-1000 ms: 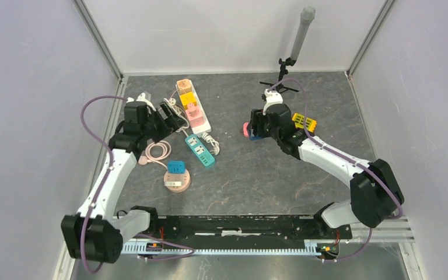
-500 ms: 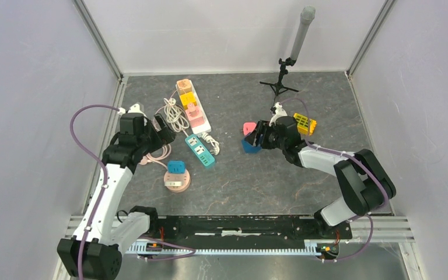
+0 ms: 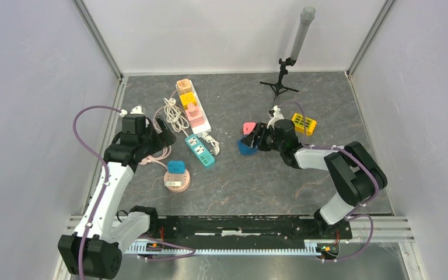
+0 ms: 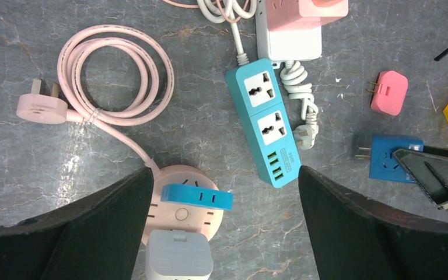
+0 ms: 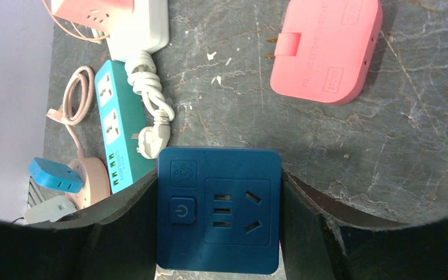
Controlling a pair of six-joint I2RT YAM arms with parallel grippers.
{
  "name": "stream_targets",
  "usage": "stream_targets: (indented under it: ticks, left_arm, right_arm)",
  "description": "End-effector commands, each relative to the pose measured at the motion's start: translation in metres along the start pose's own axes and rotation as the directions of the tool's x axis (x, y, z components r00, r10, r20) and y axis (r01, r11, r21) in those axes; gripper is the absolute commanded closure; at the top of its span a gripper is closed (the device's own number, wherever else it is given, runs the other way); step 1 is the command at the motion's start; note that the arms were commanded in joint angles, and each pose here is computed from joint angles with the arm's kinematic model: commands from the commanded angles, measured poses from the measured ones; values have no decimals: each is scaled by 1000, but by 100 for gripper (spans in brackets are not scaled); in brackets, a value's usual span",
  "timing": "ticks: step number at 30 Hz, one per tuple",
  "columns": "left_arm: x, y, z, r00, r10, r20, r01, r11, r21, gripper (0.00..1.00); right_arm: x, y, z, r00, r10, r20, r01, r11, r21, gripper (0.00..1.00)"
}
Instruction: Pull the plug off the socket
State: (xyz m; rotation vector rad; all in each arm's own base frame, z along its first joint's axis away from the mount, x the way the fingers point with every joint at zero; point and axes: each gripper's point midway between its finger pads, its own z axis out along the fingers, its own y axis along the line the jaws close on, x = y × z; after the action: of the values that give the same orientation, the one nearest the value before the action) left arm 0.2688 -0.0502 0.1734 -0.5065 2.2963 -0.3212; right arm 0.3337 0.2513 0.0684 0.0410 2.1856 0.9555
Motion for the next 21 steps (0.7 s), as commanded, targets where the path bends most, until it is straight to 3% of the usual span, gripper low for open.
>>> stream_targets:
  ticks: [1, 5, 11, 15, 21]
  left_arm:
    - [-1, 4, -2, 999, 29, 14, -29, 1000, -6, 0]
    - [1, 4, -1, 1000, 27, 4, -27, 1000, -7, 0]
    - [3, 0, -2, 999, 43, -14, -43, 999, 16, 0]
    - [7, -3, -3, 997, 62, -41, -60, 998, 33, 0]
    - [6, -1, -6, 997, 66, -40, -65, 998, 24, 0]
  right_arm:
    - [-8, 6, 5, 999, 7, 49, -5, 999, -51, 75]
    - [-2, -6, 6, 999, 0, 48, 0, 1000, -13, 62]
    - [-12, -21, -7, 993, -75, 94, 65, 993, 98, 19]
    - [-27, -27, -18, 981, -156, 111, 135, 975, 179, 9]
    - [-42, -4, -28, 962, -236, 137, 215, 965, 150, 7]
